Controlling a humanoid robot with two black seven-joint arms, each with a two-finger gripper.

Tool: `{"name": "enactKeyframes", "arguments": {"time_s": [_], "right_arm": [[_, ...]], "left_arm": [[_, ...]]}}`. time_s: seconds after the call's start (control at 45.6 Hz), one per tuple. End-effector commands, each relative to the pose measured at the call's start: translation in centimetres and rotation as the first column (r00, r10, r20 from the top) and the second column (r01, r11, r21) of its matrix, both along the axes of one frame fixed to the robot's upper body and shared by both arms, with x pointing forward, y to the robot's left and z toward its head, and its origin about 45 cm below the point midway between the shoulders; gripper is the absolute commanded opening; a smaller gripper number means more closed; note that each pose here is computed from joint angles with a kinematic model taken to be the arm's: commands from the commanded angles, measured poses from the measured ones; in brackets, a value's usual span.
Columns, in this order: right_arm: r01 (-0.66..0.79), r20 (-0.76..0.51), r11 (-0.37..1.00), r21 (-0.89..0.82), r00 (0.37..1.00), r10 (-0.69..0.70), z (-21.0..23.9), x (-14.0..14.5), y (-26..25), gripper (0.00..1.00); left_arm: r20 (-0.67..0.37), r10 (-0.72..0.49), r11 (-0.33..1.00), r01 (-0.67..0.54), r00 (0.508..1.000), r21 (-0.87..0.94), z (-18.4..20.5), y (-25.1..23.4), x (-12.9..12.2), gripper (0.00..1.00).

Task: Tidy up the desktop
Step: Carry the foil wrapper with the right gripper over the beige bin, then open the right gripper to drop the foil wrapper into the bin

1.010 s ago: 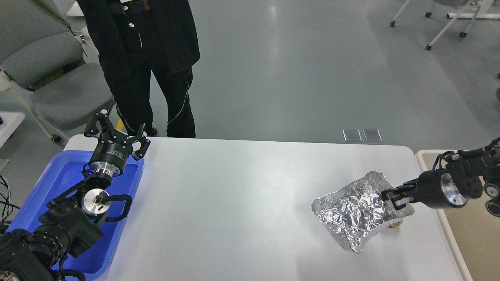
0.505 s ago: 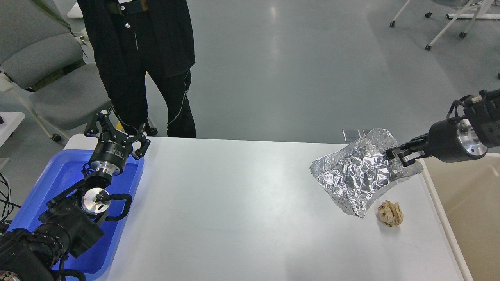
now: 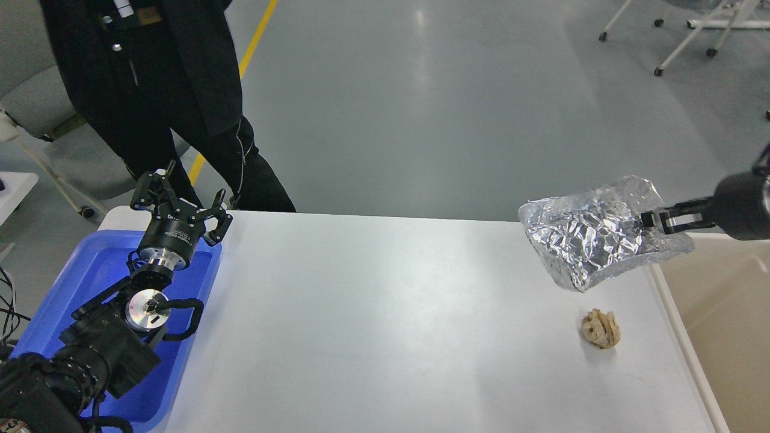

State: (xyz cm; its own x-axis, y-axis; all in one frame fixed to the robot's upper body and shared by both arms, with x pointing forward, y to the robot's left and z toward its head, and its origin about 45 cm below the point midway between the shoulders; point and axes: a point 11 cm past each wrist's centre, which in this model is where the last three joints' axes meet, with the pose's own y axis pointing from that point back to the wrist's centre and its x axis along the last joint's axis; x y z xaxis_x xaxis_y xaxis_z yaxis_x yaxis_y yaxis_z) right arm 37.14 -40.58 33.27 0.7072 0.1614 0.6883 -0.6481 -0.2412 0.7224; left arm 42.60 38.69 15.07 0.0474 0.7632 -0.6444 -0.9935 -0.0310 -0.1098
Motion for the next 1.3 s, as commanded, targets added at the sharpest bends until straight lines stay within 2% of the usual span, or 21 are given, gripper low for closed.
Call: {"name": "enactKeyframes", "arguments": {"time_s": [0.0, 0.198, 0.373, 0.615, 0.724, 1.054, 1.273], "right_arm": [[0.262, 0.058, 0.958, 0.118, 0.961, -0.27, -0.6, -1.1, -7.2, 0.0], [0.543, 0.039, 0.813, 0.212, 0.826, -0.562, -2.5, -4.1, -15.1, 0.0], [0.741, 0.023, 0.611, 0.28, 0.631, -0.776, -5.4, -6.3, -21.1, 0.0], [0.861, -0.03, 0.322, 0.394, 0.362, -0.932, -10.1, -8.3, -25.3, 0.0], [0.875, -0.045, 0.221, 0.432, 0.265, -0.963, -12.4, -9.1, -26.1, 0.0], [0.895, -0.059, 0.098, 0.435, 0.137, -0.989, -18.7, -11.2, -25.3, 0.0], [0.886, -0.099, -0.015, 0.464, 0.035, -0.994, -21.2, -10.6, -23.4, 0.0]], "left_arm": [[0.0, 0.001, 1.0, -0.001, 1.0, 0.001, 0.0, 0.1, 0.0, 1.0], [0.0, 0.001, 1.0, -0.001, 1.0, 0.001, 0.0, 0.1, 0.0, 1.0], [0.0, 0.0, 1.0, 0.0, 1.0, 0.0, 0.0, 0.0, 0.0, 1.0], [0.0, 0.0, 1.0, 0.0, 1.0, 0.0, 0.0, 0.0, 0.0, 1.0], [0.0, 0.0, 1.0, 0.0, 1.0, 0.0, 0.0, 0.0, 0.0, 1.0], [0.0, 0.0, 1.0, 0.0, 1.0, 0.0, 0.0, 0.0, 0.0, 1.0], [0.0, 0.0, 1.0, 0.0, 1.0, 0.0, 0.0, 0.0, 0.0, 1.0]]}}
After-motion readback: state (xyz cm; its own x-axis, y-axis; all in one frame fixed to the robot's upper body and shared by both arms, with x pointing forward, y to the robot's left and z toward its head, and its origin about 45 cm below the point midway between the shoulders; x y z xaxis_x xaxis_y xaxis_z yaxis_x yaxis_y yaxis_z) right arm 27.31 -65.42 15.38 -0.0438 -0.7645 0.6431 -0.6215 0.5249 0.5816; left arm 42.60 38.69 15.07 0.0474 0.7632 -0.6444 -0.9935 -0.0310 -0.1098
